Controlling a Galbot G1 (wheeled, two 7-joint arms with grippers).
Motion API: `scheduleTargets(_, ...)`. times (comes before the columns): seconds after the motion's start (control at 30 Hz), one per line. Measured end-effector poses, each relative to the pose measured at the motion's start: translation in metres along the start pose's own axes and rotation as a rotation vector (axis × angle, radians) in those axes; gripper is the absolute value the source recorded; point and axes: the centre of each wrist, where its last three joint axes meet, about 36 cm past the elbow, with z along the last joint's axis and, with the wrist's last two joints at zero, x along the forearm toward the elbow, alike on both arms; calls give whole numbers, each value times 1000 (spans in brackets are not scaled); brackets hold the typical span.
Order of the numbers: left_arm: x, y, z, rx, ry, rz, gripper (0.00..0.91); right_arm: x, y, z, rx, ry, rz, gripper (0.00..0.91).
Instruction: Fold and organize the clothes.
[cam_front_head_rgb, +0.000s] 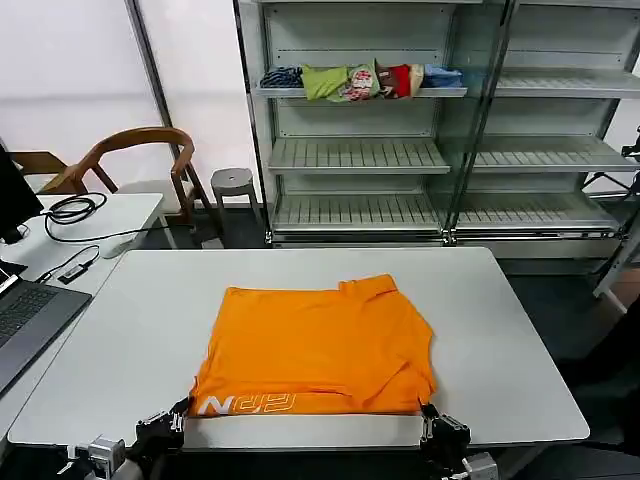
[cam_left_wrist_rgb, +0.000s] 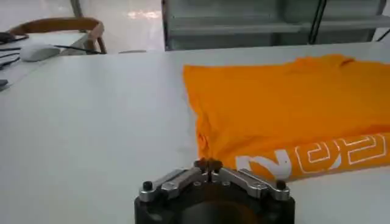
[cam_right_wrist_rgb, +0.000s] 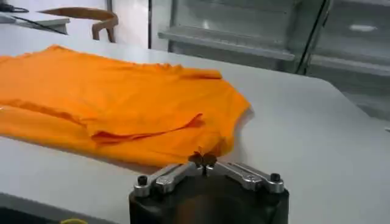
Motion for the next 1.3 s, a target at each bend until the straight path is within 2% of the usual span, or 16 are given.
scheduleTargets(0.17,5,-4,2,-6,7,14,20,2,1,1,1,4,0,0)
scheduleTargets(0.2,6,-5,2,-8,9,15,322,2,2,2,1,6,0,121)
scheduleTargets(0.23,6,-5,3,-10,12,15,907,3,2,2,2,7,0,635)
scheduleTargets(0.27,6,-5,3,-13,13,14,907,3,2,3,2,7,1,907)
scheduleTargets(0.6,7,-3,-10,-46,-13,-5,907,5,-6,-6,10,-29,6,907)
scheduleTargets(0.9,4,1,-33,-58,-71,-7,907,2,-17,-29,7,-96,-2,907)
scheduleTargets(1.07,-4,0,-41,-53,-98,9,907,-10,-21,-44,-6,-124,7,907)
scheduleTargets(1.3,-24,2,-56,-50,-137,27,907,-46,-27,-65,-31,-126,40,907)
